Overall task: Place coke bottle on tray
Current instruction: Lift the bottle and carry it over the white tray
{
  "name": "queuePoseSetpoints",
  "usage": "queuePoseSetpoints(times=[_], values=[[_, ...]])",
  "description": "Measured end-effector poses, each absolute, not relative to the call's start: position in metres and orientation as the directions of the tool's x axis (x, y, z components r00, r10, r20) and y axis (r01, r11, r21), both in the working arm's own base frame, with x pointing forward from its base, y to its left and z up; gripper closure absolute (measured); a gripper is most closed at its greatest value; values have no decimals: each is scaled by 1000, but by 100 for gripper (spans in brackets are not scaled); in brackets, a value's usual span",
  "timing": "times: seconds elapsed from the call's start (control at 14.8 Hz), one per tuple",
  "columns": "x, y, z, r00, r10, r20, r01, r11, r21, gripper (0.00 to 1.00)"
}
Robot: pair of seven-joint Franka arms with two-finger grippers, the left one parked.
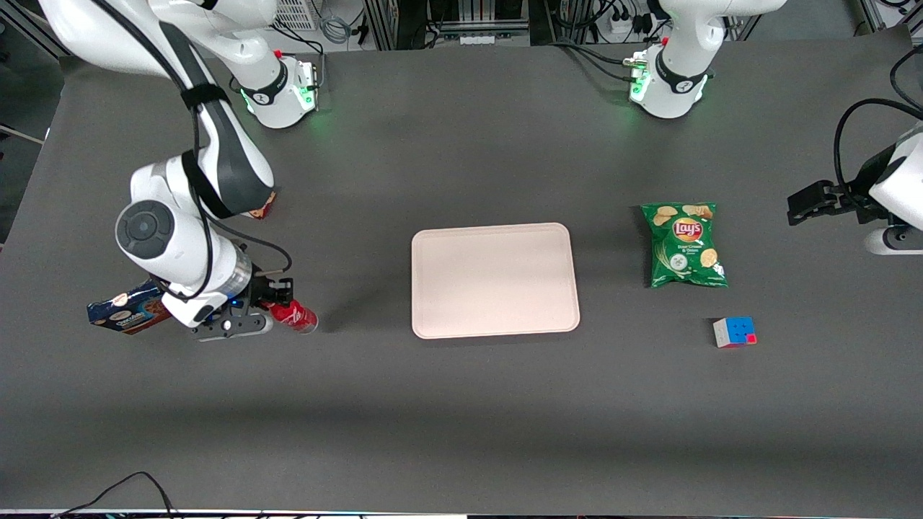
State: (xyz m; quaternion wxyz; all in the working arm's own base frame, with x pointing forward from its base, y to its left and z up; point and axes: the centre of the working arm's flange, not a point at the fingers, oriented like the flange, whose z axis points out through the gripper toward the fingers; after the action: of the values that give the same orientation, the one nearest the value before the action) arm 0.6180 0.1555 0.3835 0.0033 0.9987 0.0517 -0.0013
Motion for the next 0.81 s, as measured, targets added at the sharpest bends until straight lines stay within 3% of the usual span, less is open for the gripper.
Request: queuePoseSetpoints(times=[0.54,0.81], values=[[577,242,542,995,92,-37,93,-996,13,62],[548,305,569,999,37,-24,37,-999,0,62]])
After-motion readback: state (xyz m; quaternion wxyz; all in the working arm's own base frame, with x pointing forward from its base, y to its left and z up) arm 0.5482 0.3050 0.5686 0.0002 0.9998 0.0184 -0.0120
